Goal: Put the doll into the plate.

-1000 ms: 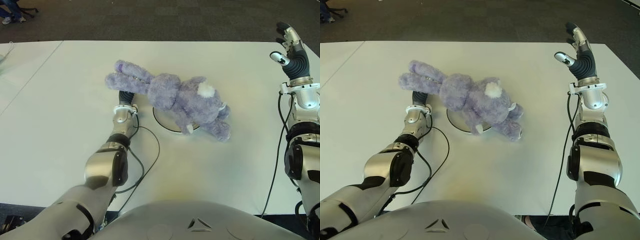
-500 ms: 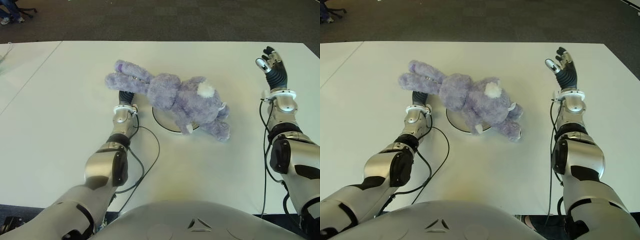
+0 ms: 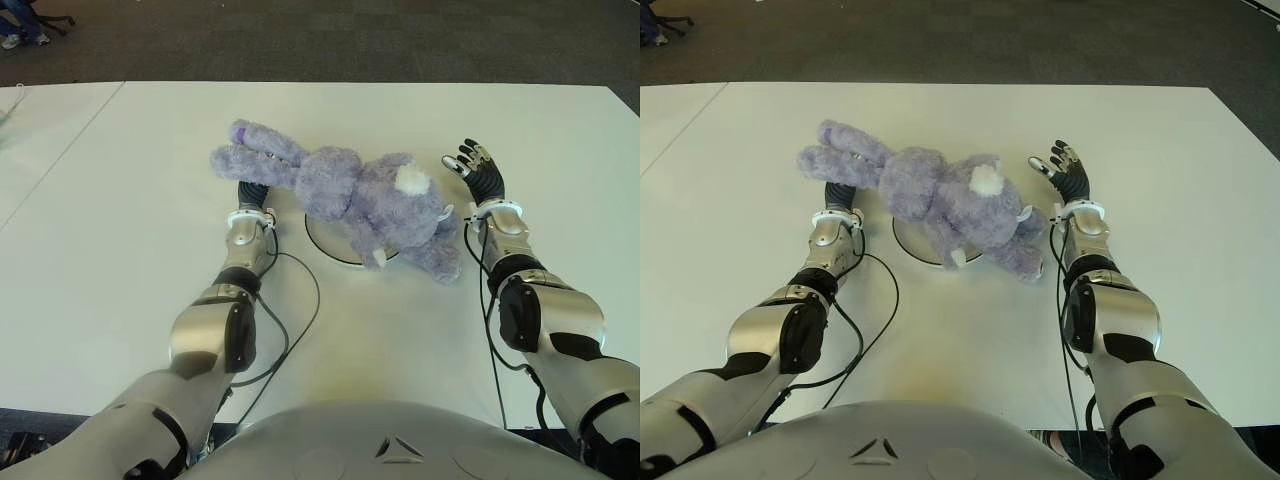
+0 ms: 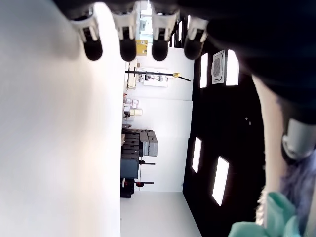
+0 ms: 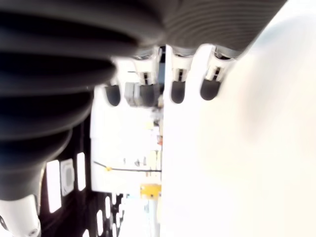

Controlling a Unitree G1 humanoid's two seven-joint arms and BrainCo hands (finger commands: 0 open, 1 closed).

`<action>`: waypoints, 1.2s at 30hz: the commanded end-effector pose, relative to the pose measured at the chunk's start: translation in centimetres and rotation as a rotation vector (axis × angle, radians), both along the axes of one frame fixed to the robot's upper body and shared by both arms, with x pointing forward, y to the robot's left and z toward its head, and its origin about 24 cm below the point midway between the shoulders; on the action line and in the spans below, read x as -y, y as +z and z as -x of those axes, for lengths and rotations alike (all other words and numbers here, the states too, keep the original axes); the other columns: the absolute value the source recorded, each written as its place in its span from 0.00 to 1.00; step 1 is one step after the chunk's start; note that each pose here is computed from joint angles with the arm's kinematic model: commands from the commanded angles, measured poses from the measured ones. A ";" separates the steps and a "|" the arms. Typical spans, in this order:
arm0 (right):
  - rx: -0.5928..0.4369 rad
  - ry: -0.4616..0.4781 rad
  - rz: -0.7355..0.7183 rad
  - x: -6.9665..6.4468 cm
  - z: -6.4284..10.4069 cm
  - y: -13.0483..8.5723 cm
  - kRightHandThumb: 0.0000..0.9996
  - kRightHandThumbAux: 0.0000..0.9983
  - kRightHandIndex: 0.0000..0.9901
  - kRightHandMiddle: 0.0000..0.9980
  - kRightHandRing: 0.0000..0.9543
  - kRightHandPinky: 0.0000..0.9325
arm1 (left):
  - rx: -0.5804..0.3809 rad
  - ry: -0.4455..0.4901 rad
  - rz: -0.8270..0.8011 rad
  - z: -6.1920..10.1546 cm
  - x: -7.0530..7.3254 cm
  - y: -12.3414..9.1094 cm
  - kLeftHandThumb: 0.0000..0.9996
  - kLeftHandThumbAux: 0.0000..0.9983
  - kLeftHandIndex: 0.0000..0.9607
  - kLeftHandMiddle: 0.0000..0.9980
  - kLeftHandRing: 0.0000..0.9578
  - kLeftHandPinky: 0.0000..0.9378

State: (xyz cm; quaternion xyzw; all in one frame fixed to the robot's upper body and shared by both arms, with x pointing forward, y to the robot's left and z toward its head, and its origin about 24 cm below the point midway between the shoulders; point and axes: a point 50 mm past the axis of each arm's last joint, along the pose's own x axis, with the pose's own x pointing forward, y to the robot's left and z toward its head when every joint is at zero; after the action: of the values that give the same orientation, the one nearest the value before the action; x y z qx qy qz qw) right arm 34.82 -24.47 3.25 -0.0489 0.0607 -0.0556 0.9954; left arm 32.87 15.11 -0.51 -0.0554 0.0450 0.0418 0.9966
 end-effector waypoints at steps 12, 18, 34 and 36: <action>-0.254 -0.009 0.023 -2.5 4.5 -7.2 0.00 0.74 0.07 0.09 0.09 0.13 | -0.443 0.012 0.079 8.0 0.8 -9.1 0.00 0.48 0.03 0.05 0.05 0.06; -0.306 -0.112 -0.081 -2.5 7.3 -9.7 0.00 0.78 0.13 0.16 0.15 0.18 | -0.423 0.006 0.075 8.1 0.7 -9.0 0.00 0.48 0.03 0.05 0.05 0.05; -0.232 -0.200 -0.195 -2.2 11.5 -11.9 0.00 0.65 0.23 0.24 0.24 0.28 | -0.412 0.010 0.069 8.3 0.3 -9.1 0.00 0.47 0.01 0.04 0.04 0.06; -0.211 -0.193 -0.198 -2.3 12.1 -12.0 0.00 0.63 0.25 0.28 0.28 0.33 | -0.415 0.012 0.065 8.3 0.2 -9.1 0.00 0.47 0.02 0.05 0.04 0.06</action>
State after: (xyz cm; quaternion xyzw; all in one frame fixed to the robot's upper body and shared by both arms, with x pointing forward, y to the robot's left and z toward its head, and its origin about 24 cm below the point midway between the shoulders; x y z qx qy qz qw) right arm 31.99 -23.72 1.31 -0.0040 -0.0186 -0.1142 0.9933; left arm 32.71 15.10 -0.49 -0.0553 0.0363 0.0417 0.9969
